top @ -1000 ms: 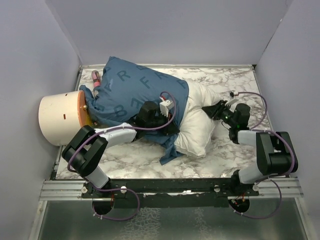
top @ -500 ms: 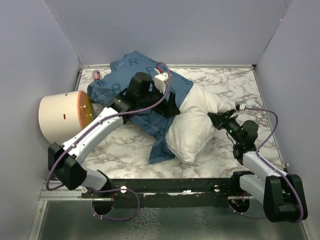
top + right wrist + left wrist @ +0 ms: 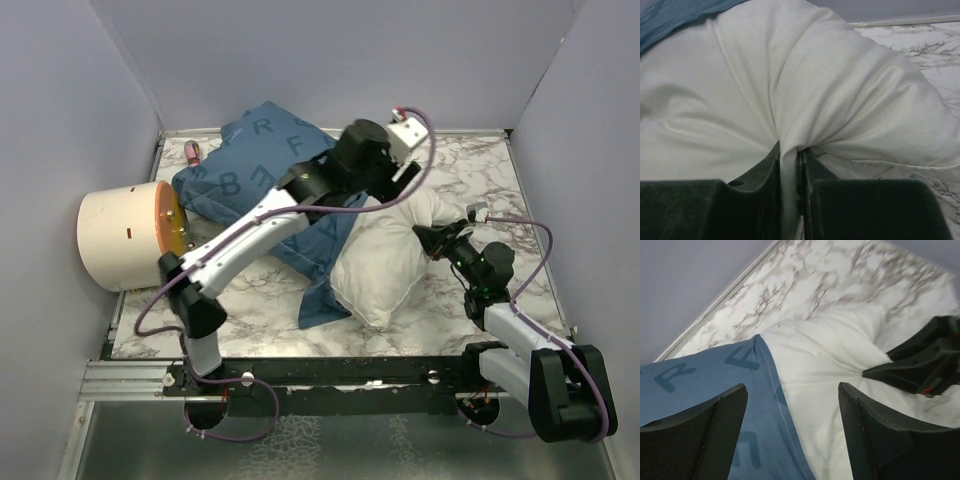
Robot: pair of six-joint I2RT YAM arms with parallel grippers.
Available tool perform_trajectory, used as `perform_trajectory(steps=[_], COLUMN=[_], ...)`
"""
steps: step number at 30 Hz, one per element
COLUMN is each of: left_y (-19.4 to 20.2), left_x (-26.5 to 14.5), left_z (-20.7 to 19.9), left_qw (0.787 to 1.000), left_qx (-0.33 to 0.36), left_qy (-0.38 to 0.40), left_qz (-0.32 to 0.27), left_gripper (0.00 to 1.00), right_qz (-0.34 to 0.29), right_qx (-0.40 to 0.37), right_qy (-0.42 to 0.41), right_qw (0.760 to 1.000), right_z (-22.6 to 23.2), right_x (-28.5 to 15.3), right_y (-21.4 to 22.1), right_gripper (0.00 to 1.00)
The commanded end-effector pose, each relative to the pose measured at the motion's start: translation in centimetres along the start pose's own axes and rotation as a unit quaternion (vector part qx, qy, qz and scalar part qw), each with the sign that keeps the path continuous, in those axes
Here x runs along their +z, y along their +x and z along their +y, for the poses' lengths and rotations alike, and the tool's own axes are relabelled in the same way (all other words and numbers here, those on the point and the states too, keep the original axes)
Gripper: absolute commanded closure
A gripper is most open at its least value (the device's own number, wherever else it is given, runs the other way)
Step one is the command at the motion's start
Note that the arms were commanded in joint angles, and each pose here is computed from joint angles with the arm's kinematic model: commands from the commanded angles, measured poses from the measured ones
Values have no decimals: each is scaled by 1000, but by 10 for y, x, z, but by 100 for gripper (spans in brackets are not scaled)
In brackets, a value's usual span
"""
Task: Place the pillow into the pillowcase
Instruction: Stuff the pillow into the pillowcase.
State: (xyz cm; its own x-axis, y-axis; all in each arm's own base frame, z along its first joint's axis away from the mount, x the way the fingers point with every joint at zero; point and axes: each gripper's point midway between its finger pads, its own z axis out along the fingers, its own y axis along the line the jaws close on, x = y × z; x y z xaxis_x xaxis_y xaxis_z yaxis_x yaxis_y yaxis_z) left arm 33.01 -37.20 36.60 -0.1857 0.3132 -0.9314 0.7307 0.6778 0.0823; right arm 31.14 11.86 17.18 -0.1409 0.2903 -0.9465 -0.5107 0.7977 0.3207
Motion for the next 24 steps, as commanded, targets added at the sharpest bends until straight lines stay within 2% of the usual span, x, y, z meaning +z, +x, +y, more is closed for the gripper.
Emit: perform_trajectory(steps=[1, 9, 14, 16, 18, 22, 24], left_y=[50, 77, 79, 72, 70, 76, 74], left_x=[36, 69, 77, 76, 77, 83, 87], left_z=[45, 77, 83, 84, 84, 80, 68], left_qw=[975, 934, 930, 931, 933, 943, 955], left_qx=[125, 192, 185, 179, 181, 169, 152], left_qy=[-141, -236, -250, -253, -251, -214, -174], left_qz=[118, 187, 198, 190, 187, 193, 184], left_gripper=[26, 26, 57, 61, 71, 99, 100], right_qz=[-3, -3, -1, 2, 2, 2, 1], right_qx=[-19, -16, -20, -20, -19, -19, -19], right_qy=[-7, -12, -11, -9, -10, -18, -26], right_qw=[1000, 1000, 1000, 1000, 1000, 1000, 999], right_z=[4, 7, 7, 6, 7, 10, 13], right_x=[0, 1, 0, 0, 0, 3, 5], right_y=[0, 0, 1, 3, 4, 2, 0], right_gripper=[98, 98, 98, 98, 98, 98, 98])
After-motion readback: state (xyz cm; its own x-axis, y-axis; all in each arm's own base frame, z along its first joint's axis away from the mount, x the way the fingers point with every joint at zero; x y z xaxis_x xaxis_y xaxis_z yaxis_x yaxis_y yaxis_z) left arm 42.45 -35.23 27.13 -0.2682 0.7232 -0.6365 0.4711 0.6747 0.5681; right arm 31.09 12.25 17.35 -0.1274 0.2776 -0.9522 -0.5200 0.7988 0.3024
